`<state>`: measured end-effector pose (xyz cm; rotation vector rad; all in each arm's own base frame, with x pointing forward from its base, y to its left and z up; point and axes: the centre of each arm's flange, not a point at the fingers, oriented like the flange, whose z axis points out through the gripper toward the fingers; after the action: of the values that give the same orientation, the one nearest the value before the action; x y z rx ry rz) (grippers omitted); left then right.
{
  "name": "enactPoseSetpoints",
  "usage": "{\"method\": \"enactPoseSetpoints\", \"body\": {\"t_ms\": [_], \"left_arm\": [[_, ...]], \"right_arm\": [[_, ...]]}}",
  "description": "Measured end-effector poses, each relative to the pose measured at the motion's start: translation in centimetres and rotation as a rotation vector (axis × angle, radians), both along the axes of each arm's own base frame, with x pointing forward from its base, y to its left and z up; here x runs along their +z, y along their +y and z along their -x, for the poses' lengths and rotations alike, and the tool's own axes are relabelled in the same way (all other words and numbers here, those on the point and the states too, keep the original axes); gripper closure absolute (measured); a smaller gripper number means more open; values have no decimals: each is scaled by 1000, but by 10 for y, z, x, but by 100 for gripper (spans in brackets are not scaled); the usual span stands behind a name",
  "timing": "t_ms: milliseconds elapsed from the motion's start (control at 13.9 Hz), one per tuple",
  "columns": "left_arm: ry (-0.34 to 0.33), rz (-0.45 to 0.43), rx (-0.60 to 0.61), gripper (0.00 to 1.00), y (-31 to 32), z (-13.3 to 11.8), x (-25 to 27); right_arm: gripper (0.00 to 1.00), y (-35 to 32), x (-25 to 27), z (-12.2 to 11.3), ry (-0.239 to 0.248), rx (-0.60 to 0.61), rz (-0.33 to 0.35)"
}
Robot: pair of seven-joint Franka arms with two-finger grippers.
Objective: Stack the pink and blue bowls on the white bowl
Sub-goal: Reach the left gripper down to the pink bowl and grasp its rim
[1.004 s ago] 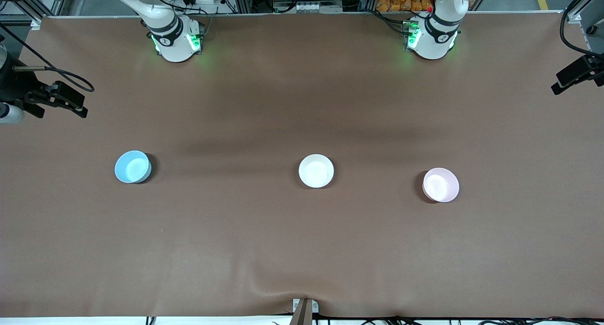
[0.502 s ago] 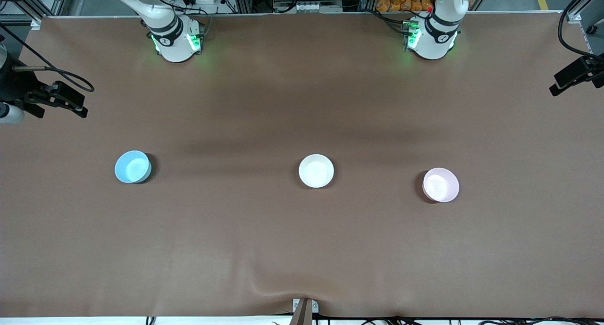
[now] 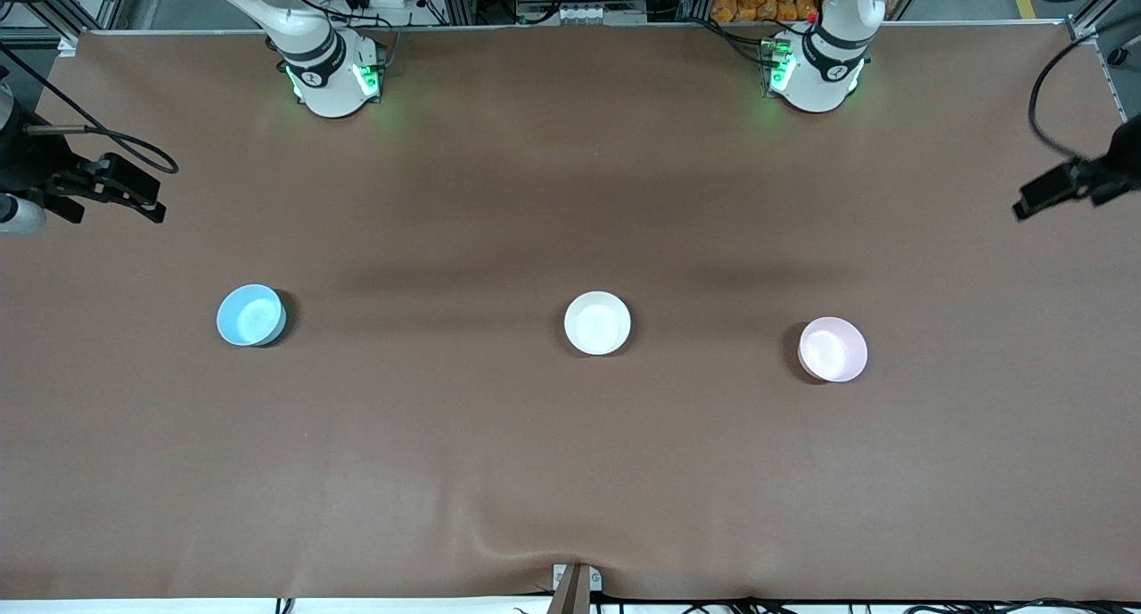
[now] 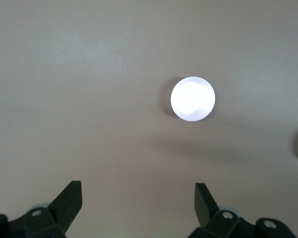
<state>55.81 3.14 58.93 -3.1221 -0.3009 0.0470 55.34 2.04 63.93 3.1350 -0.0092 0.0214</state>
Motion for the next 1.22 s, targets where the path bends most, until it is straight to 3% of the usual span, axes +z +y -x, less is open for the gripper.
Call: {"method": "enactPoseSetpoints", "body": {"t_ms": [574,860,1219], "left_arm": [[60,53,-68,0,-43,-69,-176],[63,60,-63,0,-44,-68,-260],[79,67,-53,0,-40,-71,-317]], "right_arm": [[0,0,0,0,-2,-1,0],[0,-1,1,-1,-9,-1,0],[0,-1,0,-2,-11,-1,-1]]}}
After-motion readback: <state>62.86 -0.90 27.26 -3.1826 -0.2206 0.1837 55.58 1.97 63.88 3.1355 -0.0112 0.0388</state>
